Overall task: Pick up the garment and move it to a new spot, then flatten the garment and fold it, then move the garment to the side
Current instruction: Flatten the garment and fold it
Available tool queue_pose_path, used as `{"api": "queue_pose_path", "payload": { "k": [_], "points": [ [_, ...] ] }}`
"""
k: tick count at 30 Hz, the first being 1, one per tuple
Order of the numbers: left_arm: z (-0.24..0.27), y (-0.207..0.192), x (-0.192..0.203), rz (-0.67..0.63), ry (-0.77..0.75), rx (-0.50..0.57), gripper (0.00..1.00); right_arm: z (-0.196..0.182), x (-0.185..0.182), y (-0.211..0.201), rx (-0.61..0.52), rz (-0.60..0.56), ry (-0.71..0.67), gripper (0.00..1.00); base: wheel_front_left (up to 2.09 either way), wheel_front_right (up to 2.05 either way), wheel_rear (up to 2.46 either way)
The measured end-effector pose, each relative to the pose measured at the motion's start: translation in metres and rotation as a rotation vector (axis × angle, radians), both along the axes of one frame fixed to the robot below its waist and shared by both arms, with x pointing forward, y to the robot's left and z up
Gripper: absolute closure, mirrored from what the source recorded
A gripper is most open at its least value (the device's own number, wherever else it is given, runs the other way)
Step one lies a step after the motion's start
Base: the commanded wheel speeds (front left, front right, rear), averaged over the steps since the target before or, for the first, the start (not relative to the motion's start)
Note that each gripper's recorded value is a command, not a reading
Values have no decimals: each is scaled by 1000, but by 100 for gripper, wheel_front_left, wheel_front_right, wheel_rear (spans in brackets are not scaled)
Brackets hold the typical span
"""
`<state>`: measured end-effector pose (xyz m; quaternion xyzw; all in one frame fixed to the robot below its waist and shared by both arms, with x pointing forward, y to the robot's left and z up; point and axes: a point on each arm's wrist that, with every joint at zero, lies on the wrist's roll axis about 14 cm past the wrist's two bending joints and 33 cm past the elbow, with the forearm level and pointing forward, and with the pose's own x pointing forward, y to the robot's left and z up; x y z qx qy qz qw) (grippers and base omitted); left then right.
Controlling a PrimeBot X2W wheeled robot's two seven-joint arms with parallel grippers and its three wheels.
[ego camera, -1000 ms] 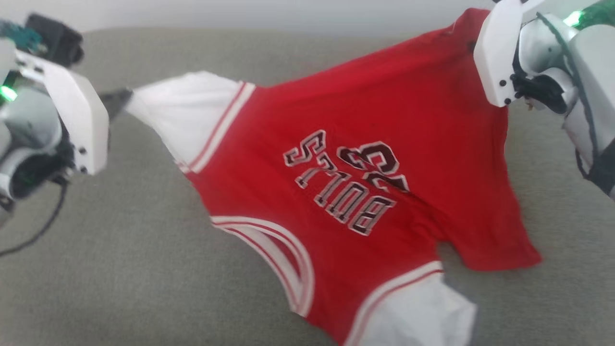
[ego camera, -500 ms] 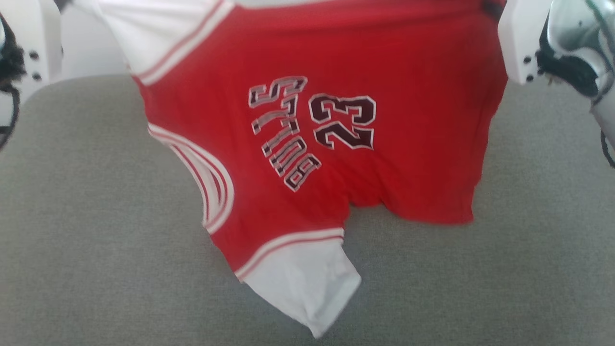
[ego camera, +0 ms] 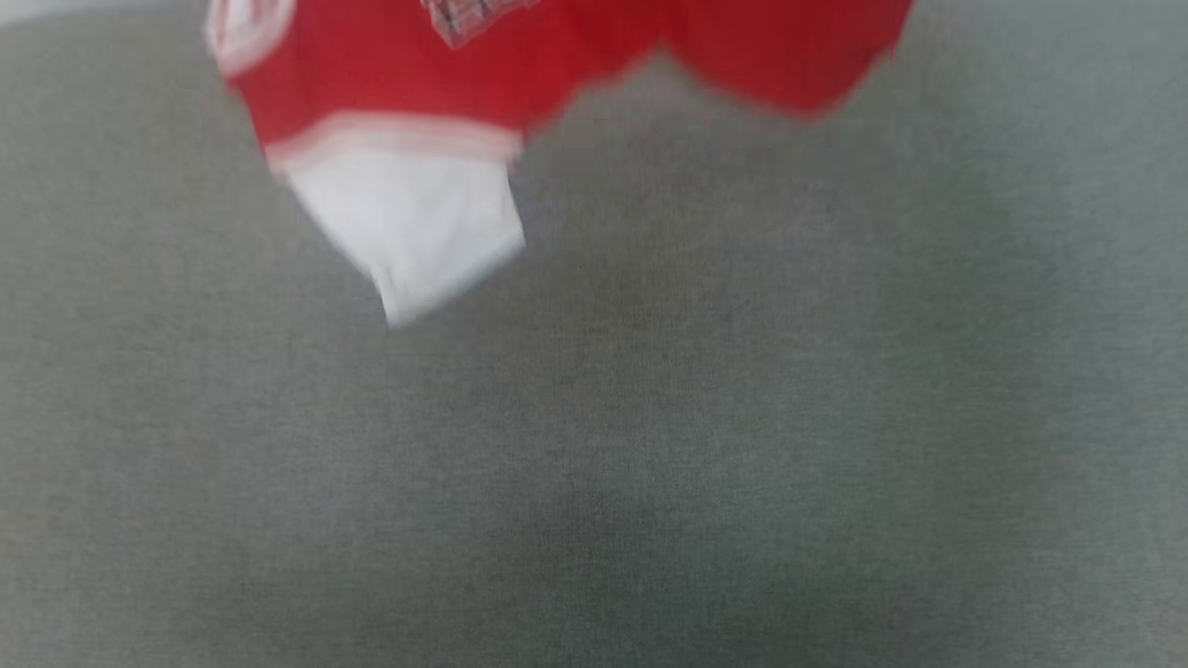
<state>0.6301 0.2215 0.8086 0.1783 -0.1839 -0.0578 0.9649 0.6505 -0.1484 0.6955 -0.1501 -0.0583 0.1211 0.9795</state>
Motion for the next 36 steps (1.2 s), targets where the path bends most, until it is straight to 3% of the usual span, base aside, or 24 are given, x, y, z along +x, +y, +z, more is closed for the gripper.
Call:
{"api": "queue_pose_path", "payload": {
  "k": [4,8,18,24,36],
  "points": [
    [16,-8,15,-24,-160,17,100,4,20,0,-32,3,-147,100,0,0,0],
    [-4,-18,28,-64,-148,35,100,-33,34,8,-100,3,-104,100,0,0,0],
    [-133,-10,15,-115,238,-14,100,-145,4,34,-65,19,217,100,0,0,0],
    [-190,-12,-14,-132,464,-62,100,-185,-24,43,-32,26,362,100,0,0,0],
    [-290,-5,-120,-130,975,-178,100,-251,-101,56,-12,103,633,100,0,0,0]
  ]
}}
